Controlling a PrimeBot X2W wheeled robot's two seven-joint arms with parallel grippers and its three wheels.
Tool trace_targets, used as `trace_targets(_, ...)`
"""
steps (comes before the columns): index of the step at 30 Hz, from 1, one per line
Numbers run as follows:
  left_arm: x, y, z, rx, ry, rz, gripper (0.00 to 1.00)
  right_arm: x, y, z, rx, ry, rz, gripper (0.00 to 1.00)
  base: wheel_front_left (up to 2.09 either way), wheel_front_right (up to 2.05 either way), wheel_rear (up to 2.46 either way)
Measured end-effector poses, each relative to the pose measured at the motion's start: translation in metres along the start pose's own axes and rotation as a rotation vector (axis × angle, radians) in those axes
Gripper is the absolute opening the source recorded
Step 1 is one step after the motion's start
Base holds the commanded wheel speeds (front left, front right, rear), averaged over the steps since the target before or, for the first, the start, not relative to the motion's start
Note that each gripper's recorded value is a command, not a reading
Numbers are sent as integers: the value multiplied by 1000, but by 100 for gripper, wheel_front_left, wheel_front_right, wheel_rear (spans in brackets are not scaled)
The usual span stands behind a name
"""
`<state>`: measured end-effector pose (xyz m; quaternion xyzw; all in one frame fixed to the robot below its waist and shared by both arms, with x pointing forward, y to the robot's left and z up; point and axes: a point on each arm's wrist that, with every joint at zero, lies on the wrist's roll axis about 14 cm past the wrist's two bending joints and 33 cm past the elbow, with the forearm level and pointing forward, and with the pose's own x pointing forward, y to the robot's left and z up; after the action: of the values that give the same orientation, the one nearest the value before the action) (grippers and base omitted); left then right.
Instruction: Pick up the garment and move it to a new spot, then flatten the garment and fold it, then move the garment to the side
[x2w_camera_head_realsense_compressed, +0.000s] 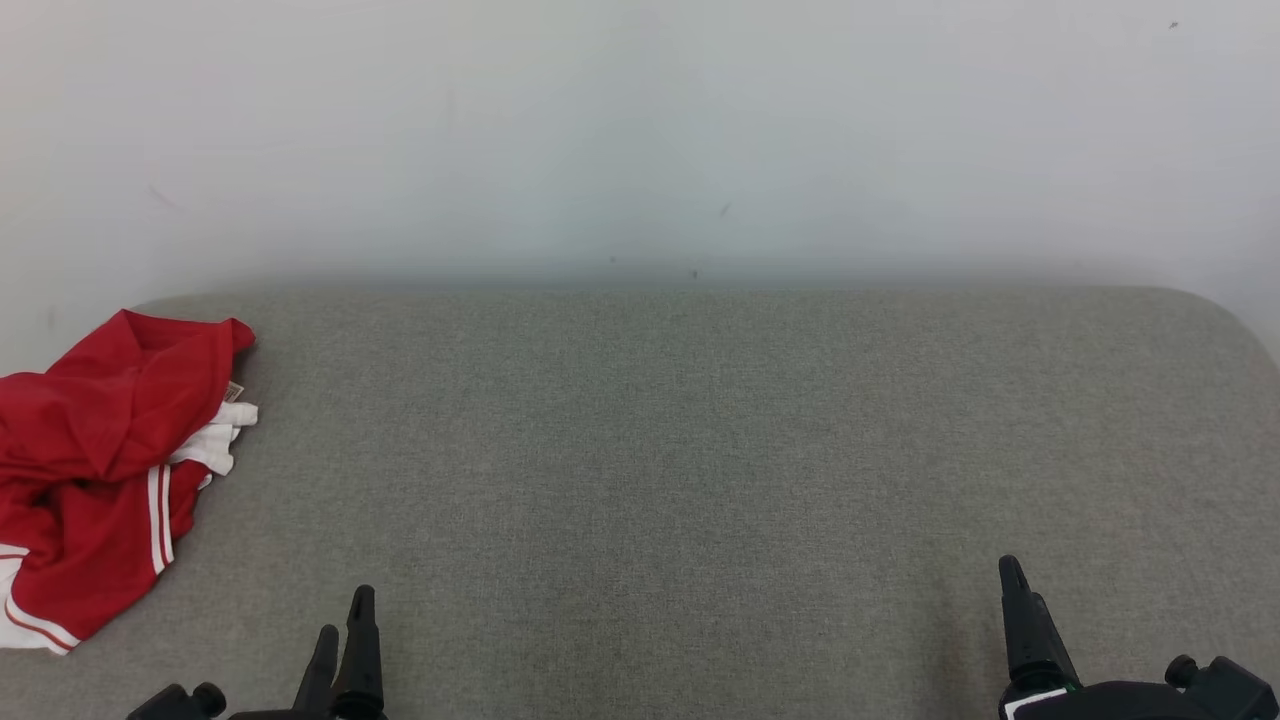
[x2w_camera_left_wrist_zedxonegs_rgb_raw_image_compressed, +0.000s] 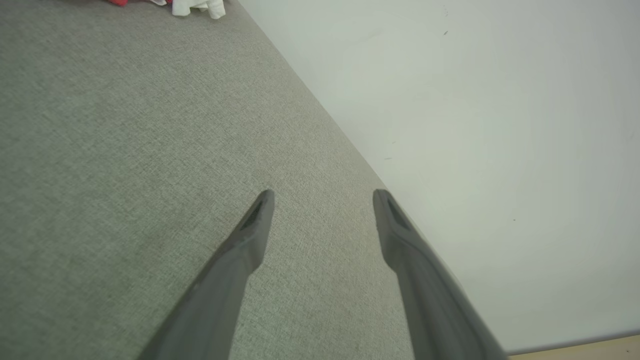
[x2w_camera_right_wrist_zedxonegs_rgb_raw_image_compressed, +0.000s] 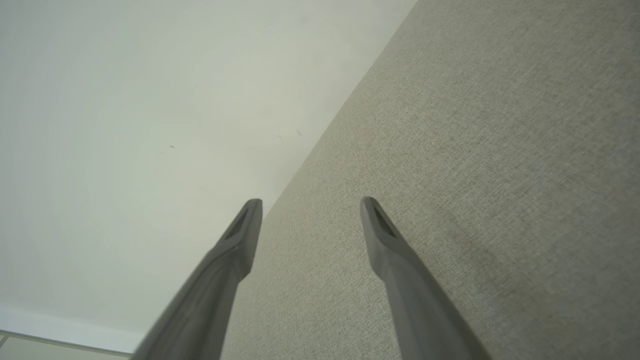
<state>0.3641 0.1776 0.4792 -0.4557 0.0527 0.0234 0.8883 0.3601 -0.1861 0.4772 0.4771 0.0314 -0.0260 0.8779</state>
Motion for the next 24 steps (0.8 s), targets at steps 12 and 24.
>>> trace_targets(12,-2,-4,0,234,-11,-14,100,1,7,2,-167,-14,27,100,0,0,0)
trace_targets(24,-5,-5,2,426,-26,-23,100,3,17,-4,-343,2,67,100,0,0,0)
